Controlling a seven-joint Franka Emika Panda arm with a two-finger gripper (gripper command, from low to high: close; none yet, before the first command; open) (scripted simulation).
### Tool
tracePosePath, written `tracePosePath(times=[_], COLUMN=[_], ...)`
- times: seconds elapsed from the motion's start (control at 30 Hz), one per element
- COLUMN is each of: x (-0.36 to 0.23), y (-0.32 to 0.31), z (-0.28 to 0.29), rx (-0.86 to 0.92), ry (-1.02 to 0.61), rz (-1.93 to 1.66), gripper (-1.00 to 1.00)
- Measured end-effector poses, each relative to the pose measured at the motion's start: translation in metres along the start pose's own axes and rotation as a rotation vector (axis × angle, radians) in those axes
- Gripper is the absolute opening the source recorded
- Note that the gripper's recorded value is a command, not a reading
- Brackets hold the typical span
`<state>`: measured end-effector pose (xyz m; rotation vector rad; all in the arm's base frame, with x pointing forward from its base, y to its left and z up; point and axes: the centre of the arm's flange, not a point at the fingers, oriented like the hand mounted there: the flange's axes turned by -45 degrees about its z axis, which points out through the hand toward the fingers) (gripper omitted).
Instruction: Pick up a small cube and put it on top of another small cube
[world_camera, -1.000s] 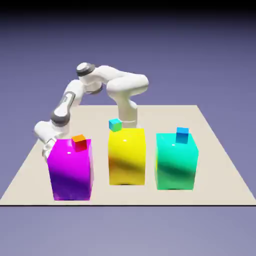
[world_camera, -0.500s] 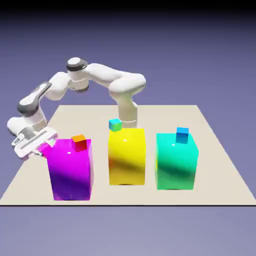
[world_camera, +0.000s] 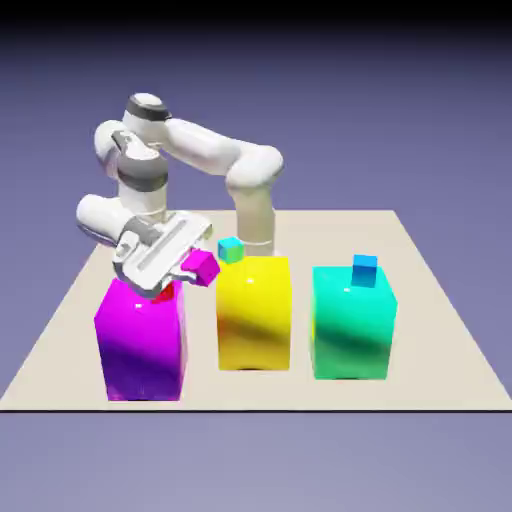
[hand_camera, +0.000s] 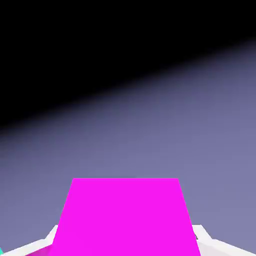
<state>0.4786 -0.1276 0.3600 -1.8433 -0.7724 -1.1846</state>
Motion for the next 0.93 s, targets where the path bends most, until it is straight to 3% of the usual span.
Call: tracePosePath(times=[0.23,0.5,0.83,0.87,0.93], x=[0.008,-0.029,-0.058,-0.061,-0.061], y=[-0.11,-0.234,-0.237,-0.237,-0.237], z=[0.09,0.135,0.186,0.19,0.19], rx=[0.046,0.098,0.104,0.102,0.101], ry=[-0.118,-0.197,-0.197,-0.199,-0.198], rz=[-0.131,-0.342,-0.35,-0.352,-0.352], gripper=[-1.0,-1.0,-1.0,1.0,1.0])
